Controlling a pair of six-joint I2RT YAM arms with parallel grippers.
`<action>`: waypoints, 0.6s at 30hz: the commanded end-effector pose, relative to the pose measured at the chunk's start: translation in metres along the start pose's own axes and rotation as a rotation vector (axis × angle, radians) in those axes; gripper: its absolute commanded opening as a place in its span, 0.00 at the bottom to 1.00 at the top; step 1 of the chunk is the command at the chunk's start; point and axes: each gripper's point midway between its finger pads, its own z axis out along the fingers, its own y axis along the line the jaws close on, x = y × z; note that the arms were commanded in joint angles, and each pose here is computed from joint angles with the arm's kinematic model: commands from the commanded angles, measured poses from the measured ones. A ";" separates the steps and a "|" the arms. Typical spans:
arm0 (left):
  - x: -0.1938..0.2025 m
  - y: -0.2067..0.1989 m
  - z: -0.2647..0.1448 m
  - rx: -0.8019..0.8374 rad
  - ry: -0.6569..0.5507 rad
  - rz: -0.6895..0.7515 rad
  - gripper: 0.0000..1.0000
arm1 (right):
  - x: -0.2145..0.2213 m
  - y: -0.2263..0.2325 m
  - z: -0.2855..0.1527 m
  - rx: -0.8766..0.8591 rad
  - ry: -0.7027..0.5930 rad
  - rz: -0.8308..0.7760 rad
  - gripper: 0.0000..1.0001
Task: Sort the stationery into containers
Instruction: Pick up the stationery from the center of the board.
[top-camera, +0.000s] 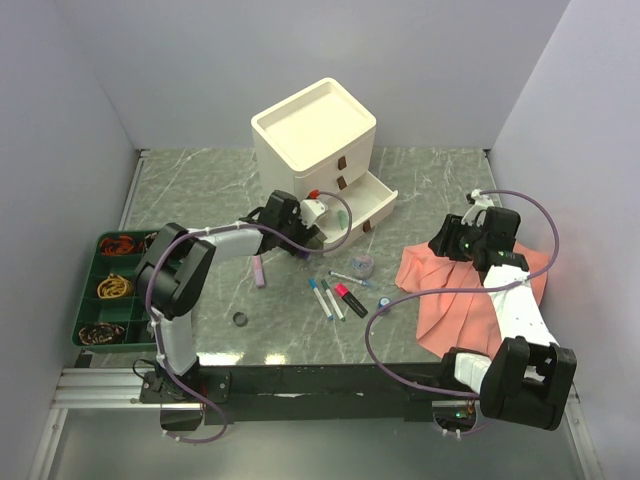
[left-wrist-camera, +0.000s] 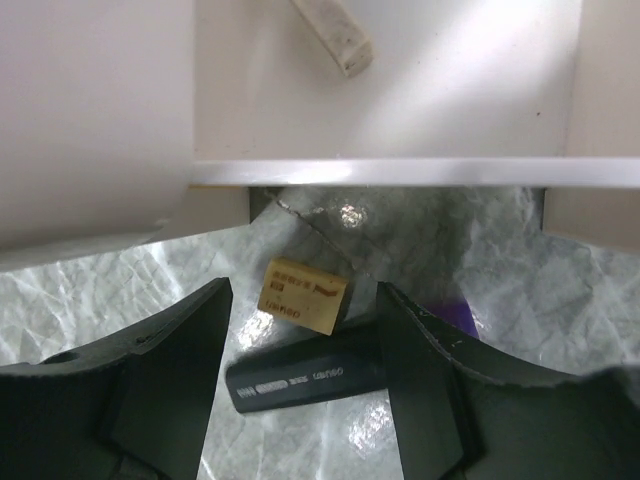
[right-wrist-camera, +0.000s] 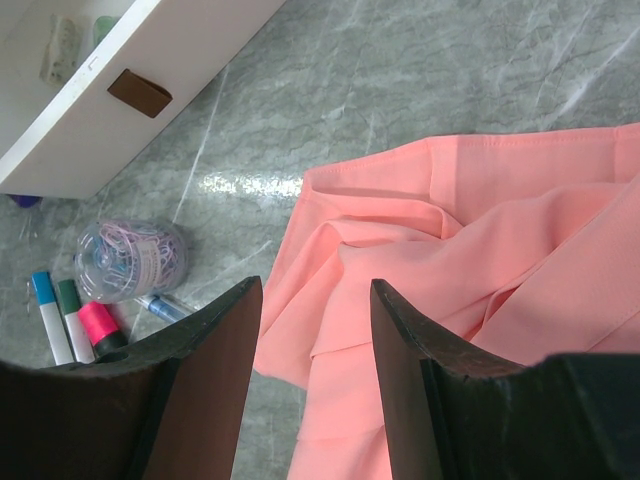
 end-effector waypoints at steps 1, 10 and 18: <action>-0.010 0.008 0.004 -0.035 0.005 0.017 0.64 | -0.016 -0.003 -0.002 0.012 -0.049 -0.023 0.55; 0.004 -0.004 -0.001 0.031 0.056 0.028 0.47 | -0.014 -0.002 -0.001 0.008 -0.048 -0.019 0.55; 0.002 -0.025 -0.019 0.128 0.026 0.014 0.27 | -0.020 -0.001 0.001 0.000 -0.053 -0.018 0.55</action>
